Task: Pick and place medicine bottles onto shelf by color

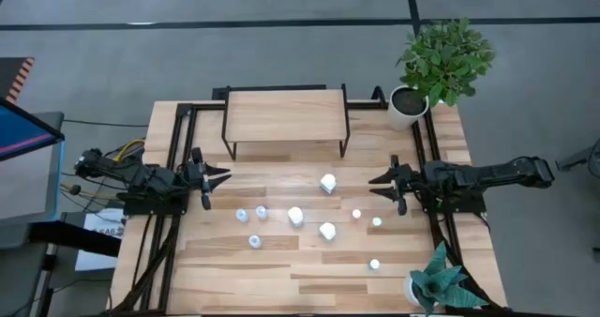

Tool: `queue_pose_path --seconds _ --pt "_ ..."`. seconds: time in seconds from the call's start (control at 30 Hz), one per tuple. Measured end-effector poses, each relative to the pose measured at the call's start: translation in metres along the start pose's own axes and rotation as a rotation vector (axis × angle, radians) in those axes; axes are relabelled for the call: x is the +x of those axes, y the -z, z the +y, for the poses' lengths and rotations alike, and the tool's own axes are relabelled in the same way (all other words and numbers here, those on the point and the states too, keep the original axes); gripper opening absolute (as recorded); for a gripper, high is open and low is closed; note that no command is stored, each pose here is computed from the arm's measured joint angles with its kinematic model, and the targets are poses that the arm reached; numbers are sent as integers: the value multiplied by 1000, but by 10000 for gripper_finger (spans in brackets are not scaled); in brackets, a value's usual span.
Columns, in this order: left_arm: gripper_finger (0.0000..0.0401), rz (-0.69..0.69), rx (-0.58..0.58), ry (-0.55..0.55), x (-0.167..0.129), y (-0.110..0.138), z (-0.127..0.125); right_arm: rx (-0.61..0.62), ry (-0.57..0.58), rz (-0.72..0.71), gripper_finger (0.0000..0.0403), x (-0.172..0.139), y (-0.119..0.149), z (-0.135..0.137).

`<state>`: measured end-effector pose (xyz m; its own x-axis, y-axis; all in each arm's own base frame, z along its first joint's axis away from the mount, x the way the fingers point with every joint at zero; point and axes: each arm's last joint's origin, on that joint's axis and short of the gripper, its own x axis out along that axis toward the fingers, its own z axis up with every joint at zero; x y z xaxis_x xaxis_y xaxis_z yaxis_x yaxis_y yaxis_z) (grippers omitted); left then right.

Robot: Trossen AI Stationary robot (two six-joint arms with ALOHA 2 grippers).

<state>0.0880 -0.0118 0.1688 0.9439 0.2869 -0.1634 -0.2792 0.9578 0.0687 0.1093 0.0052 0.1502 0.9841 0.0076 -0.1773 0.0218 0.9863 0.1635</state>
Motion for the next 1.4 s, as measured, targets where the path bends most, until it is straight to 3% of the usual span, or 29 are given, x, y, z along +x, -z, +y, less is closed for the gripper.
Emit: queue_pose_path --seconds 0.67,0.77,0.93,1.13,1.4 --pt "64 -9 -9 0 0 -1 0 0 0 0 147 0 0 0" --pt "64 -27 -55 2 0 -2 0 0 0 0 147 0 0 0" --pt "64 -119 -291 6 0 -12 0 0 0 0 147 0 0 0" --pt "64 -134 -375 -77 0 -12 3 0 0 0 147 0 0 0" --pt "64 10 -245 -9 0 0 0 0 0 0 147 0 0 0"
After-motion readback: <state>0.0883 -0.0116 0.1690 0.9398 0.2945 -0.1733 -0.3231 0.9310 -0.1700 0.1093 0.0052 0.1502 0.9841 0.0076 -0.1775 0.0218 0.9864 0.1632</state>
